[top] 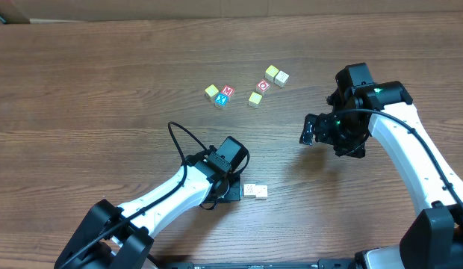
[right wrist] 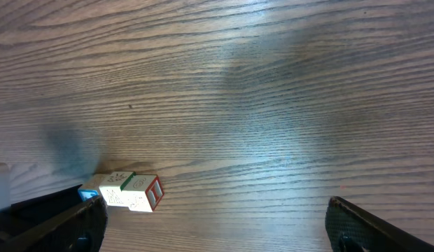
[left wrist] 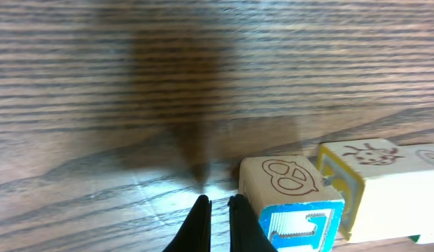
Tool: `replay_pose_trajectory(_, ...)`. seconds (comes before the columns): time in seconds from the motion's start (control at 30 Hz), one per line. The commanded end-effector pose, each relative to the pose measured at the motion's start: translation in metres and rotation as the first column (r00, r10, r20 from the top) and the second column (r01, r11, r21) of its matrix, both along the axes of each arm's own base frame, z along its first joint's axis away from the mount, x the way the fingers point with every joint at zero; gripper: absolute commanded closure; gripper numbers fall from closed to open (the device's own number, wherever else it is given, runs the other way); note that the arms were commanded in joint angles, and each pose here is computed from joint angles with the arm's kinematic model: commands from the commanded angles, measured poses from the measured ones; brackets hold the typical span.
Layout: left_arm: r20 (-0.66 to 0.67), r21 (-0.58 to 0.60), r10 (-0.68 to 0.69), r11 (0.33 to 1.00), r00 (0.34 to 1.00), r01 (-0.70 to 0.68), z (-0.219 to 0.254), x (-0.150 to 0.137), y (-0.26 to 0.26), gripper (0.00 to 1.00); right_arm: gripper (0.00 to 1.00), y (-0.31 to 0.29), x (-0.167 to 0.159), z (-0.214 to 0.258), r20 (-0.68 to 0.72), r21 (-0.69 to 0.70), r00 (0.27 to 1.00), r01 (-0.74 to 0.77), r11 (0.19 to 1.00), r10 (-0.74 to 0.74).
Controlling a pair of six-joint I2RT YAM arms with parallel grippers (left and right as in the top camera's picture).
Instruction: Flip 5 blocks
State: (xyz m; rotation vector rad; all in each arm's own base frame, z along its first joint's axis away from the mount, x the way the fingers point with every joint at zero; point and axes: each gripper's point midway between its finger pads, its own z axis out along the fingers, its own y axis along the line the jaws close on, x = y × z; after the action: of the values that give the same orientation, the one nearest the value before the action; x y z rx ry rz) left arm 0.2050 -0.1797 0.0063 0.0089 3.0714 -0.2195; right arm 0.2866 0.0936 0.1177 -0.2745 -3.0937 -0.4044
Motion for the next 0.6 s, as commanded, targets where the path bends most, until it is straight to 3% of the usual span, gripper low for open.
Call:
replay_pose_trajectory(0.0,-0.020,-0.018,-0.023,1.000,1.000,0.023,-0.0033,-0.0034,-0.0027,0.96,0.00,0.0023,0.0035,0.0059,0.023,0.013,1.000,-0.009,1.000,0.008)
replay_pose_trajectory(0.57,0.008,-0.026,-0.018,0.999,1.000,0.019,-0.0026,0.0028,-0.0051,0.96,0.00,0.0022,0.0031,0.0059,0.021,0.012,1.000,-0.009,1.000,0.008)
